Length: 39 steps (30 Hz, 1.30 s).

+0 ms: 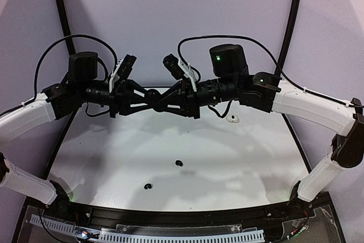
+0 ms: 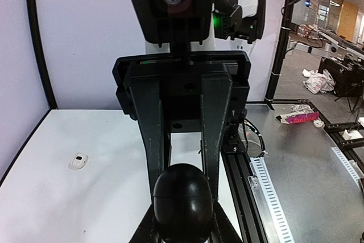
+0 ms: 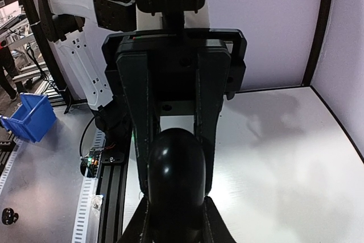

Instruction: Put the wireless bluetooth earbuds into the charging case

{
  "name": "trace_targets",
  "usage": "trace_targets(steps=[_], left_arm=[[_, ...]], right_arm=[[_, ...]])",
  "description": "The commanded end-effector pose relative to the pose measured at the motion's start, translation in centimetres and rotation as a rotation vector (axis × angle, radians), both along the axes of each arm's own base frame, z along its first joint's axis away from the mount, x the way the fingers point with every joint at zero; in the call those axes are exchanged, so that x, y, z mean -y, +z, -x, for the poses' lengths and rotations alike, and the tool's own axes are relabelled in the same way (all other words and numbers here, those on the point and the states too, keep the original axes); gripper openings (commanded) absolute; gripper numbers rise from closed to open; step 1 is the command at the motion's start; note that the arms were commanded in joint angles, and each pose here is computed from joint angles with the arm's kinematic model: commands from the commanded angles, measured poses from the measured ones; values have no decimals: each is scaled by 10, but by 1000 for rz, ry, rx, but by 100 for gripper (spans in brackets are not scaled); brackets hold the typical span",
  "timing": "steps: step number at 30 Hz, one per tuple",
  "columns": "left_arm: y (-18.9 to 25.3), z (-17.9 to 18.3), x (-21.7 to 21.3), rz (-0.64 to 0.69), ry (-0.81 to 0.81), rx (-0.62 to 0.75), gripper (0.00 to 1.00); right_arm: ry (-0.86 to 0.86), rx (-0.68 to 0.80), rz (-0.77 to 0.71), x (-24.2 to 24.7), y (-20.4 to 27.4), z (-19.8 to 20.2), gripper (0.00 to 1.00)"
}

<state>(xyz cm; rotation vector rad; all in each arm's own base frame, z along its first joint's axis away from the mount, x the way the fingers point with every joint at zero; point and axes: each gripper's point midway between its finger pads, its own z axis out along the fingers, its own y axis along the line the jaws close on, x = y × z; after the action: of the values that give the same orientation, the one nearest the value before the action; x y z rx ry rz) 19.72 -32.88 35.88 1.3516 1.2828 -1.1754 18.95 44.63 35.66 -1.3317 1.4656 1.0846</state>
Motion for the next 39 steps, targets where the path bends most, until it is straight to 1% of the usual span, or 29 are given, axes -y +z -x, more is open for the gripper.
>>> trace_targets(steps=[1,2,5,7,11,13,14,15,16,17,18,19,21,24,27,29,31,35,37,38,39], left_arm=[[9,11,-2,29,-73,94,1],[8,14,-3,29,-95,119,1],[3,19,-4,21,-131,165,1],[0,22,-5,15,-157,226,1],[-9,27,-8,-16,-184,256,1],[-11,23,-8,-30,-163,226,1],[-12,18,-7,-40,-129,189,1],[-12,14,-6,-43,-106,167,1],[-11,5,-5,-44,-47,129,1],[-9,-8,-3,-40,24,129,1],[-7,-13,-3,-38,69,65,1],[-4,-24,-3,-32,132,30,1],[1,-34,-2,-22,194,-11,1],[8,-44,-3,-8,253,-35,1],[1,-59,-7,-39,341,-52,1],[-8,-65,-9,-69,376,-64,1],[-15,-70,-8,-87,393,-86,1],[-12,-66,-5,-68,366,-91,1],[-8,-63,-5,-58,342,-59,1],[-7,-58,-3,-49,308,-27,1],[-6,-56,-4,-44,296,-2,1]], right_arm=[[42,-21,-49,10,14,7,3],[74,-33,-63,13,15,10,0],[123,-57,-86,19,17,14,0],[138,-90,-99,22,19,15,0],[126,-95,-122,28,22,12,0],[74,-81,-130,32,25,5,0],[-8,-62,-131,35,27,-7,0],[-51,-51,-130,36,27,-13,0],[-125,-25,-133,40,31,-22,0],[-179,-4,-131,40,33,-29,0],[-216,17,-132,41,35,-33,0],[-235,41,-134,35,36,-32,0],[-255,73,-122,25,36,-30,0],[-296,99,-75,14,25,-34,0],[-389,118,-24,14,13,-46,0],[-425,127,-6,15,11,-50,3],[-426,142,3,14,10,-49,4],[-398,154,8,11,9,-45,10],[-378,153,1,10,9,-41,14],[-355,147,-13,9,10,-37,23],[-349,145,-24,9,12,-37,29]])
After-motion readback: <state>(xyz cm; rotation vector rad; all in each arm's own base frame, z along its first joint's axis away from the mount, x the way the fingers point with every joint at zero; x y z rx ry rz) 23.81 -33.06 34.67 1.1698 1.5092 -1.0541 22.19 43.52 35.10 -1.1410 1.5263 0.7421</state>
